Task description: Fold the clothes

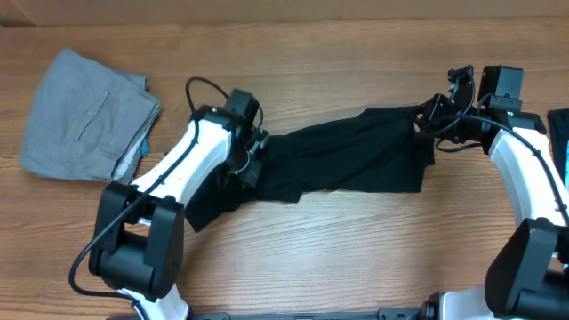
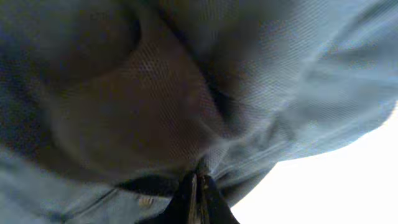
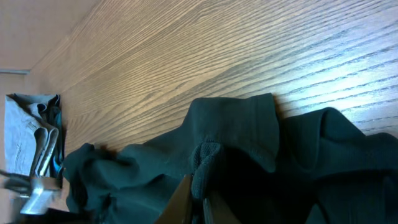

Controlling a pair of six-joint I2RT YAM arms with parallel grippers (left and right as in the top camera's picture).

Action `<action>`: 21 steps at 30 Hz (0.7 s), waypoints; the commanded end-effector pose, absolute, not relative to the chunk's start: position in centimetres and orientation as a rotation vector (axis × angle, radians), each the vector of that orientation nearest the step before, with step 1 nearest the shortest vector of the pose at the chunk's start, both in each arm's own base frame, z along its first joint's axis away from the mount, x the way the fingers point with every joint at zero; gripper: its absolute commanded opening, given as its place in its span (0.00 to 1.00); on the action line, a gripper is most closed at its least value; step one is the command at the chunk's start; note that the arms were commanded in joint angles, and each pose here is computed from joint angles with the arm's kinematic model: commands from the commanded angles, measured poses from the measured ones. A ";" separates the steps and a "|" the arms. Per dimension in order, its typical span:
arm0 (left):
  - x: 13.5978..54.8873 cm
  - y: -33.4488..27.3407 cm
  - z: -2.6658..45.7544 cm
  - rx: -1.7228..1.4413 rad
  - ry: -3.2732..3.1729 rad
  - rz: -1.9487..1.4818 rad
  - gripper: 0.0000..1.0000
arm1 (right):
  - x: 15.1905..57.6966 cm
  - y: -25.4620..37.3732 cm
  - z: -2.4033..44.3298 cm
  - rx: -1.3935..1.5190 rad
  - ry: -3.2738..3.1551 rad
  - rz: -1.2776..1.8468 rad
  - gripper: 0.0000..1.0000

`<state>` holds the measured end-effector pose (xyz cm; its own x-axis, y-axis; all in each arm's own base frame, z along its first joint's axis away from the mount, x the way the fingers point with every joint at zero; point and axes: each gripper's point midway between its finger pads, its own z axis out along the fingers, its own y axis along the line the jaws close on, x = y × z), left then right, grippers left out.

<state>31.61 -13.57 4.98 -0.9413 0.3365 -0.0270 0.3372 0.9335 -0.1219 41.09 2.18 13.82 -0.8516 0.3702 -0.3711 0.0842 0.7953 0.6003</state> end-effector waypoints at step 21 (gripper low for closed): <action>37.2 -6.2 21.2 0.184 2.917 0.194 0.04 | 33.2 -4.1 8.7 0.848 2.831 0.216 0.49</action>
